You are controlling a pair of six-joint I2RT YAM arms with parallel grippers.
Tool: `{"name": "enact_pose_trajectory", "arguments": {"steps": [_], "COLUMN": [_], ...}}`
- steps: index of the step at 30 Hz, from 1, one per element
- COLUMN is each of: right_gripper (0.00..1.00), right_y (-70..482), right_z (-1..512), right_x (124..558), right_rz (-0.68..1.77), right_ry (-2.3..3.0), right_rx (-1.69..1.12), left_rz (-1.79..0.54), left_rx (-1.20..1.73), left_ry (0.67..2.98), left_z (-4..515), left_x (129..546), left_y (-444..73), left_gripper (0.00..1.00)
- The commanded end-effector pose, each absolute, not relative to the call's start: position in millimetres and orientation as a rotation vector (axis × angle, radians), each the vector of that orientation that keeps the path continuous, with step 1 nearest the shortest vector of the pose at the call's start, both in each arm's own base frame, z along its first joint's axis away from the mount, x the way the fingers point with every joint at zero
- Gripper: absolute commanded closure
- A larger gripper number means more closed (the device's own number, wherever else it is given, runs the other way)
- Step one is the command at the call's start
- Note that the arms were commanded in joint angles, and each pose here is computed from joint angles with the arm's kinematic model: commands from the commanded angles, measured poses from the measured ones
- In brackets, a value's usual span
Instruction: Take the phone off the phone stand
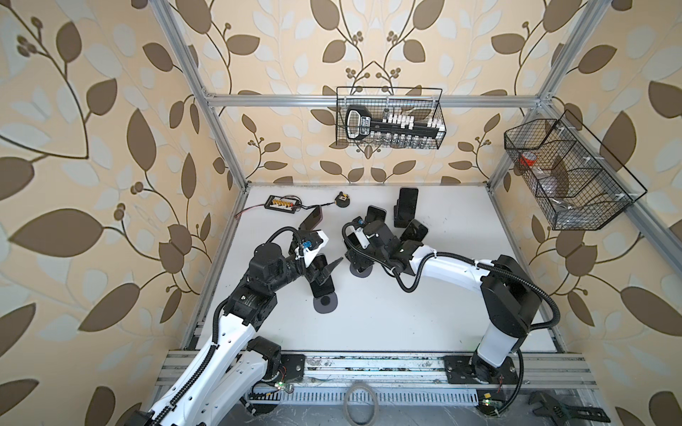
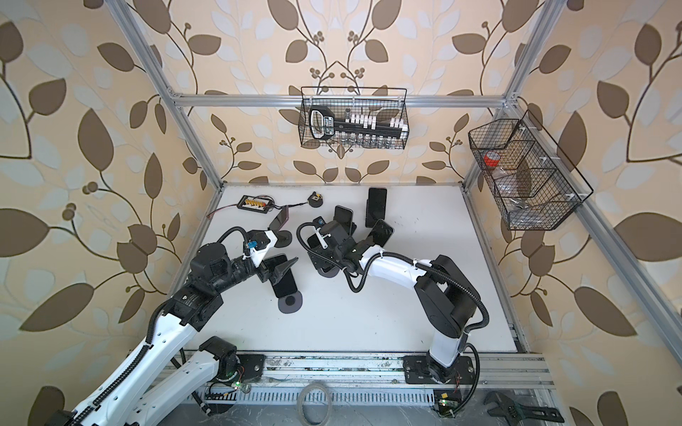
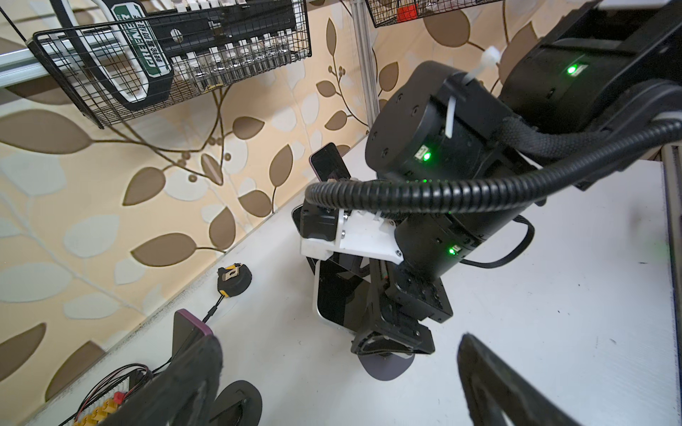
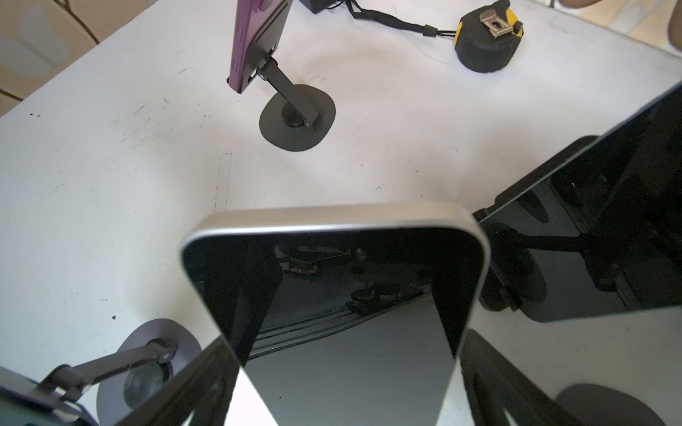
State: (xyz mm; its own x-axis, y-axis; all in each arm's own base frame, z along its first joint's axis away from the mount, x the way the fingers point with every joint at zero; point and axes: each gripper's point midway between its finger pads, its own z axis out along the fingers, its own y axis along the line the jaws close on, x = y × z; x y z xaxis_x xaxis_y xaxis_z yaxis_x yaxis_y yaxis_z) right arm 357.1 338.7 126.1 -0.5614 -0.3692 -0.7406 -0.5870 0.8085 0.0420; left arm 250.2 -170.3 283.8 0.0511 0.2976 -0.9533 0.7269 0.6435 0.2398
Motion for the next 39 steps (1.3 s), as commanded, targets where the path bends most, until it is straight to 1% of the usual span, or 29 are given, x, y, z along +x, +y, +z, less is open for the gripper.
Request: {"name": "enact_pose_trajectory", "arguments": {"steps": [1, 33, 39], "right_gripper": [0.07, 0.13, 0.17], "right_y": [344.2, 340.0, 338.8], "right_z": [131.1, 137.9, 141.3], "right_x": [361.6, 361.5, 360.9], "right_rz": [0.362, 0.342, 0.337], "right_ry": [2.211, 2.196, 2.189], "right_rx": [-0.710, -0.711, -0.720], "left_rz": [-0.397, -0.398, -0.398], "left_rx": [0.904, 0.911, 0.912], "left_ry": [1.504, 1.506, 1.506], "left_z": [290.7, 288.7, 288.6], "left_x": [248.0, 247.4, 247.6], "left_y": [-173.2, -174.4, -174.7], "left_gripper": [0.01, 0.01, 0.01]}}
